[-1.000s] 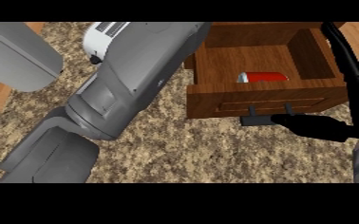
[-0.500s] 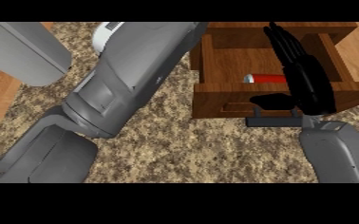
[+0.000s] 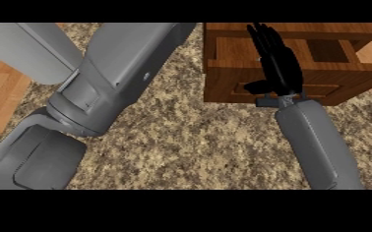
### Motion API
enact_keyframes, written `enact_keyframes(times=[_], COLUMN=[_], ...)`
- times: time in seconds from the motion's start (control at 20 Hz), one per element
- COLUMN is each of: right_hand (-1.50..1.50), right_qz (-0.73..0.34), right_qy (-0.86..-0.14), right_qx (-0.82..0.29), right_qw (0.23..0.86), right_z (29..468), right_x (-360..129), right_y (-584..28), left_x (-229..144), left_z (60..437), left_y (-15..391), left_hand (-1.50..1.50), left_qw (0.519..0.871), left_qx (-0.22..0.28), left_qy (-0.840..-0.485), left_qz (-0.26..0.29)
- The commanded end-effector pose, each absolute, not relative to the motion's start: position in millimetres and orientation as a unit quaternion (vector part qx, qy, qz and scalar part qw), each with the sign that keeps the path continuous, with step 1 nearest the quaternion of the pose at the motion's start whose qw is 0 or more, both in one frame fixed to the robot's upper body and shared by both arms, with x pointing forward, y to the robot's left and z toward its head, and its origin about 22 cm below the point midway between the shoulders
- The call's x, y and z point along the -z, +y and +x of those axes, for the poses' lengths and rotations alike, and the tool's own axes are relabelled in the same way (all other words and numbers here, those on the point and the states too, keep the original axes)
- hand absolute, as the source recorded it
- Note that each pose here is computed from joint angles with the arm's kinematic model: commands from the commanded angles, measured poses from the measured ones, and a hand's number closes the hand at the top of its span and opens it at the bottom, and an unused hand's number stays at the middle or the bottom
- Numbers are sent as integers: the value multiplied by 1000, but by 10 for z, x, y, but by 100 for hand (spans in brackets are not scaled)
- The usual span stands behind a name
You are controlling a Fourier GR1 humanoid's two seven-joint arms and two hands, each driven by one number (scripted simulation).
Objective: Pick up the can, place it into the drawer and close the drawer
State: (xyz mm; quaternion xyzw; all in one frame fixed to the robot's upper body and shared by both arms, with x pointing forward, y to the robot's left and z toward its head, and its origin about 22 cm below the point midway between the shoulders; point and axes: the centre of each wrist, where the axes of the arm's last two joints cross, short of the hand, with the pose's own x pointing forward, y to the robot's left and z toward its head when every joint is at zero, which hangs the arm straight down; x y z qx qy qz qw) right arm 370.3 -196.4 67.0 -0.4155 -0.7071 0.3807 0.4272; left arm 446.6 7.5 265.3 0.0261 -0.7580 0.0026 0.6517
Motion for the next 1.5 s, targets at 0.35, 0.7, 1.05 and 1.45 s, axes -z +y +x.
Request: enact_keyframes(times=[0.35,0.7,1.05,1.45], right_hand=[-150,-150,-150,-150], right_qz=[-490,-513,-531,-471], right_qy=[-701,-697,-700,-743], right_qx=[-332,-327,-308,-278], right_qw=[398,381,365,386], right_z=[4287,4524,4640,4710], right_x=[-736,-993,-1174,-1404], right_y=[-1867,-1780,-1783,-1692], left_x=[-2662,-2641,-2541,-2641], left_z=[4574,4544,4506,4440], left_y=[554,735,933,1100], left_hand=[-150,-150,-150,-150], left_qw=[661,662,658,656], left_qx=[-10,7,11,2], left_qy=[-749,-749,-752,-754], left_qz=[35,30,39,28])
